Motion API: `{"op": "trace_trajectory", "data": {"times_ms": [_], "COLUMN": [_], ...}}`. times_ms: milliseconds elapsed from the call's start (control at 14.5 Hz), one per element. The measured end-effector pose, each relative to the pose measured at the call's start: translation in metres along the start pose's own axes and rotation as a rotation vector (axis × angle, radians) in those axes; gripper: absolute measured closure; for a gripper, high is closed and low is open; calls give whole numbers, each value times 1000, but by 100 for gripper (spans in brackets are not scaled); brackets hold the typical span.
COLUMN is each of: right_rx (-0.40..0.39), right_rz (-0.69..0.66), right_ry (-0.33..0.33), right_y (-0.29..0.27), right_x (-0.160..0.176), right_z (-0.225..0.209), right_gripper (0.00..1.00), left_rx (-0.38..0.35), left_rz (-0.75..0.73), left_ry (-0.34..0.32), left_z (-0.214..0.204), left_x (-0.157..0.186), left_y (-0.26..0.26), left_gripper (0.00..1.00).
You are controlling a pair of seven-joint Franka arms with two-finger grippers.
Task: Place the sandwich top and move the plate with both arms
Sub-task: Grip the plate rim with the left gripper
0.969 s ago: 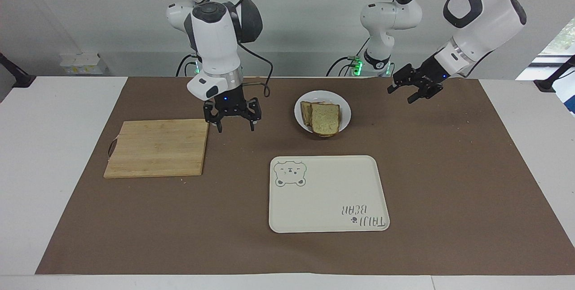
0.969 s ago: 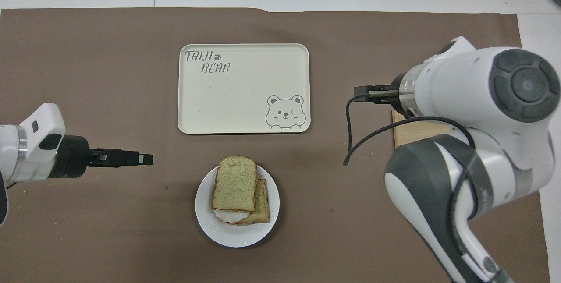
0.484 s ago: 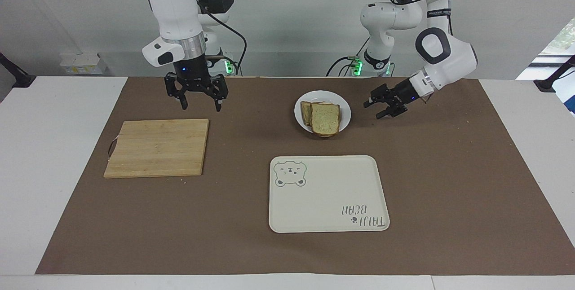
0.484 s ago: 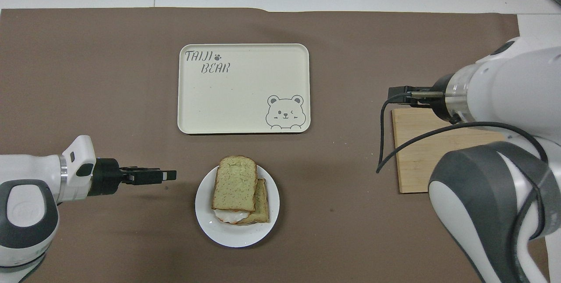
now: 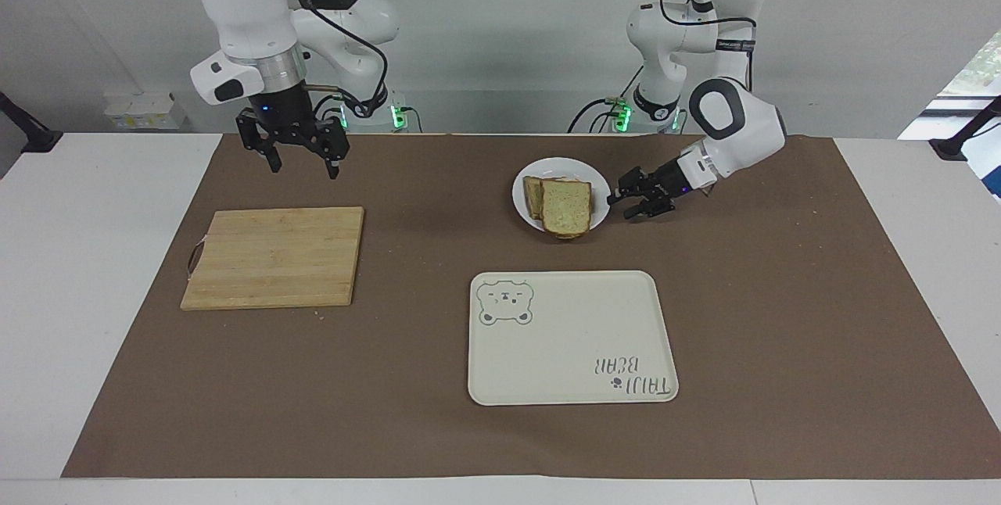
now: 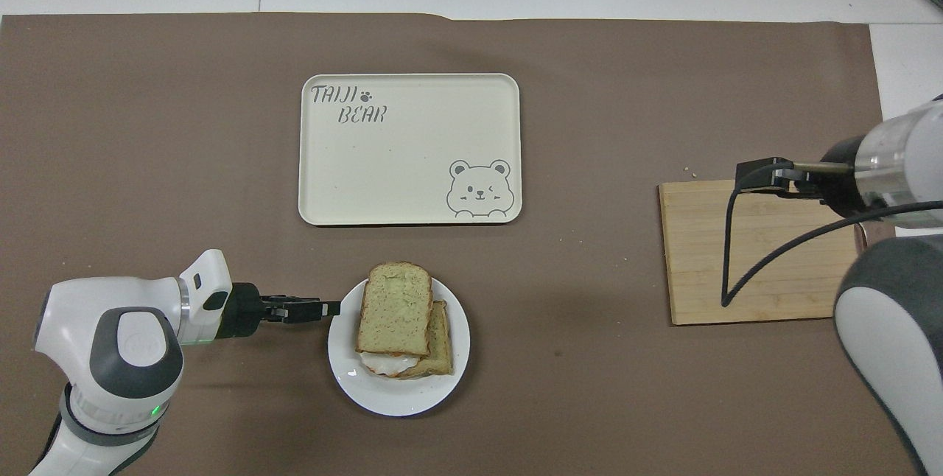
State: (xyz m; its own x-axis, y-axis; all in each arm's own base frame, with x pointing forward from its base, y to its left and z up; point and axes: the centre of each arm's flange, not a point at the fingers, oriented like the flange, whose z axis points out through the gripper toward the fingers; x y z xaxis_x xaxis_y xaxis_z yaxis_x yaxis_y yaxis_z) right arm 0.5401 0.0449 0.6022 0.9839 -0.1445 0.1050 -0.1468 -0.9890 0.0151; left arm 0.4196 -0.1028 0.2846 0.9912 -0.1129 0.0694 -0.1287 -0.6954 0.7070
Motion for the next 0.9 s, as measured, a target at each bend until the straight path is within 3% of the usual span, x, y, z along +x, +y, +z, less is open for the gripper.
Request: {"op": "trace_trajectory", "data": {"times_ms": [208,415,830,899], "right_rx": [-4,-8,-18,-17], "right_rz": [-68,-77,-70,-76], "right_ry": [-25,-56,-135,-135], "right_y": [22,32,42,48], "right_x": [-1,-3,-15,-14], "right_z": [-5,-2,-2,-2], "right_gripper": [0,0,0,0], "left_rx": [1,0,0,0], "left_rz": [1,13,34,34], "left_ry": [-14,-32,-74,-75], "left_z": [10,16,33,33], "left_x": [-3,-8,-19,-20], "left_y": [-4,-2,8,7], "left_gripper": [43,69,71,76]}}
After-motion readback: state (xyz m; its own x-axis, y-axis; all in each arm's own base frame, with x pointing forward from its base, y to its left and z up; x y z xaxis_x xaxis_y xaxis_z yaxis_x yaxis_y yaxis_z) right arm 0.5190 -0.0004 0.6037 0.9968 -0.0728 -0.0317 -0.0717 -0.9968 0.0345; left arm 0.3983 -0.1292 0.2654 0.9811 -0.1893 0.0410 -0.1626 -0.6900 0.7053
